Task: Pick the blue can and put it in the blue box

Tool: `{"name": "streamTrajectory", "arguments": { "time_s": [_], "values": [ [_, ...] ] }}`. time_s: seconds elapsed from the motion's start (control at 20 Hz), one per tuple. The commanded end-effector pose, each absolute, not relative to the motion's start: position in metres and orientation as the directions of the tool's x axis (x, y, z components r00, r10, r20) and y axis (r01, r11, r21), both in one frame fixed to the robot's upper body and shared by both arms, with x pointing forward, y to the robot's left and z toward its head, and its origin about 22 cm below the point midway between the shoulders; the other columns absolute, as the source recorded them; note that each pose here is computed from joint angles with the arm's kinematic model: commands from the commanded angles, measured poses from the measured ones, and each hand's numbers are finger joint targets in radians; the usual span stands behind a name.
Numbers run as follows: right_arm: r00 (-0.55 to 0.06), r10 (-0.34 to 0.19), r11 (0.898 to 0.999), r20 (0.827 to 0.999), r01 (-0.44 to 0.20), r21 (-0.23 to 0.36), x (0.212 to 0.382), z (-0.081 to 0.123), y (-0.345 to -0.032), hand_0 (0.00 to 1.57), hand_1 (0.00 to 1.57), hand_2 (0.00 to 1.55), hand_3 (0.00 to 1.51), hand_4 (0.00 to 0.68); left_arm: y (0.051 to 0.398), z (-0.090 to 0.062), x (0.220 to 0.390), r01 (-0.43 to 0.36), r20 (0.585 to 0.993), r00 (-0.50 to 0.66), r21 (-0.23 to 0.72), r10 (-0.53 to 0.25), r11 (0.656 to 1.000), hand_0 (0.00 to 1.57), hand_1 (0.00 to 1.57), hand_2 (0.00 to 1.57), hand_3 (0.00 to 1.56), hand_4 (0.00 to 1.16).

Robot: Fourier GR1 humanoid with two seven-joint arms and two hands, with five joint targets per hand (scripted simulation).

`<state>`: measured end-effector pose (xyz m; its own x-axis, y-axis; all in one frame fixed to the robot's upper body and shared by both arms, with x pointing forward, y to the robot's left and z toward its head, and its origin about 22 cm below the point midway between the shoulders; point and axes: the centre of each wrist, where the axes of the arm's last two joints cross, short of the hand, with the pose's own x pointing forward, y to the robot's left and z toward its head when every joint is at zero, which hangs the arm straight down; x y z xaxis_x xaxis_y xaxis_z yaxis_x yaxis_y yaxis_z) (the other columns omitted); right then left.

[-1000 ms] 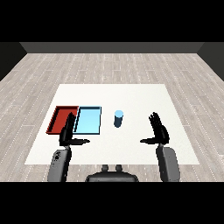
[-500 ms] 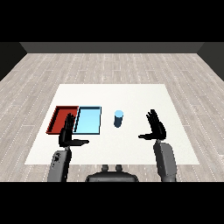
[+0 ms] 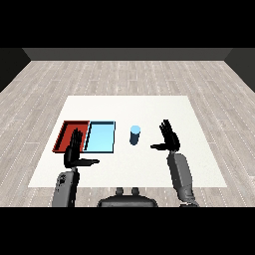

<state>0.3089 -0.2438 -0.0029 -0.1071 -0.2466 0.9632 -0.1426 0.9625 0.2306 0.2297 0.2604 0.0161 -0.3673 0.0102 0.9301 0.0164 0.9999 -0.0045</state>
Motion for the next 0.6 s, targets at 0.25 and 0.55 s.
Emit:
{"name": "streamTrajectory", "arguments": {
  "time_s": [0.25,0.55],
  "values": [
    [-0.037,-0.307,0.946,0.951,-0.120,0.301,0.336,-0.021,-0.212,0.00,0.00,0.00,0.00,0.000,0.259,0.020,0.224,0.003,0.927,-0.376,0.008,-0.007,1.000,0.00,0.00,0.00,0.00,0.00],
    [-0.044,-0.287,0.950,0.957,-0.141,0.279,0.360,-0.013,-0.185,0.00,0.00,0.00,0.00,0.000,0.263,0.031,0.223,0.033,0.930,-0.367,-0.011,0.022,0.999,0.00,0.00,0.00,0.00,0.00]
  ]
}}
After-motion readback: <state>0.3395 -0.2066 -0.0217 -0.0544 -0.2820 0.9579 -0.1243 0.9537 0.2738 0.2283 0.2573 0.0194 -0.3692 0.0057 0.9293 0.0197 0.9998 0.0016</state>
